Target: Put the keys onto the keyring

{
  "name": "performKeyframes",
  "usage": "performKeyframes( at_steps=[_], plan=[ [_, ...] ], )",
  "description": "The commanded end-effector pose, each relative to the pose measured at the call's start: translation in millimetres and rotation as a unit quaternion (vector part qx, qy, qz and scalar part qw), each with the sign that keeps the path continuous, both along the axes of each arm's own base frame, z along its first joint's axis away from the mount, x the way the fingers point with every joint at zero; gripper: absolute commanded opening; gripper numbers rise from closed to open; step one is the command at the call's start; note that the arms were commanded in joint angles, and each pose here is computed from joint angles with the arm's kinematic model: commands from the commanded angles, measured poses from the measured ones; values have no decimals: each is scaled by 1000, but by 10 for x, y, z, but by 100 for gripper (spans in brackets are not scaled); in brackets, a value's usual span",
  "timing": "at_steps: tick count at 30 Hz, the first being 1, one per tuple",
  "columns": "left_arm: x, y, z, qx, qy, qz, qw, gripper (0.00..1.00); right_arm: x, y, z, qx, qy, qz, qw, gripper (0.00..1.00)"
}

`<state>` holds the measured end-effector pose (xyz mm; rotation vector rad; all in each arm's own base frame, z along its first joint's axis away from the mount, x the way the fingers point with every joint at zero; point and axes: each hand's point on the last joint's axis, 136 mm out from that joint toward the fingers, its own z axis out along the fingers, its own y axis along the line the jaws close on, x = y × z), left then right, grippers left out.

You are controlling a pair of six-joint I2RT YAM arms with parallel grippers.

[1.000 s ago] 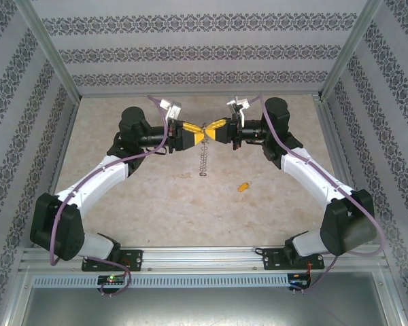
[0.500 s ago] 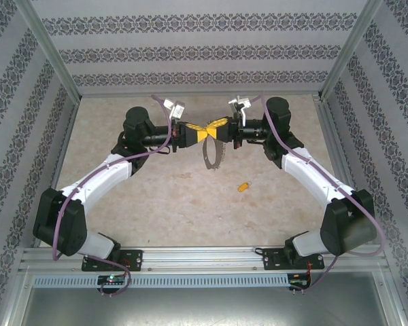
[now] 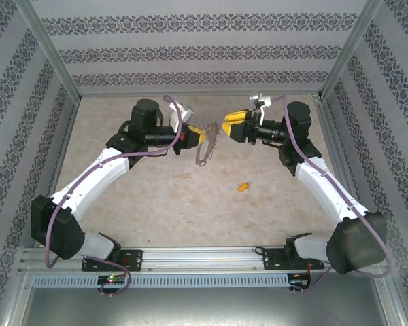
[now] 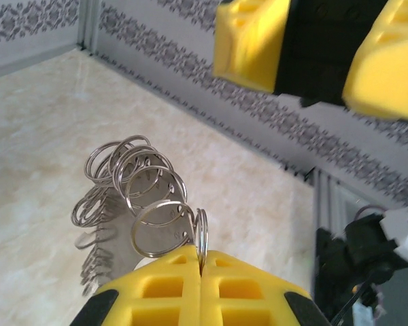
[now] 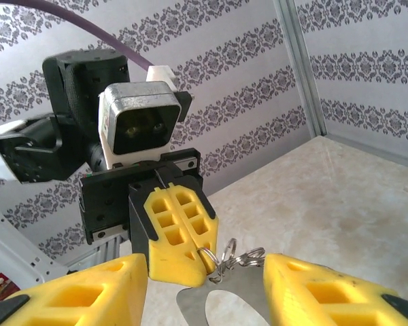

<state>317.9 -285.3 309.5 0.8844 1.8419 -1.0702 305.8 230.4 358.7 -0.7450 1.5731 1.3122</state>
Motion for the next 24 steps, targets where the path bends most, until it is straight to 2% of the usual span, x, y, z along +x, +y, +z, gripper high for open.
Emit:
performKeyframes(
  at_steps=[1,5,15,20,24],
  plan=[
    [-164,86,-105,83,-28,-16,996,0,-33,10,-145,-4,33,0,999,47],
    [-232,75,-125,92,-25,-33,995,0,-112,121,-282,-8,55,20,998,45],
    [-334,15,64,30,-19,-54,998,0,-369,281,-519,-16,83,55,995,33],
    [-330,-24,180,-38,-4,-67,997,0,-447,347,-556,-12,90,64,994,33],
    [-322,-59,187,-59,8,-74,995,0,-466,405,-515,-10,83,71,994,35]
  ],
)
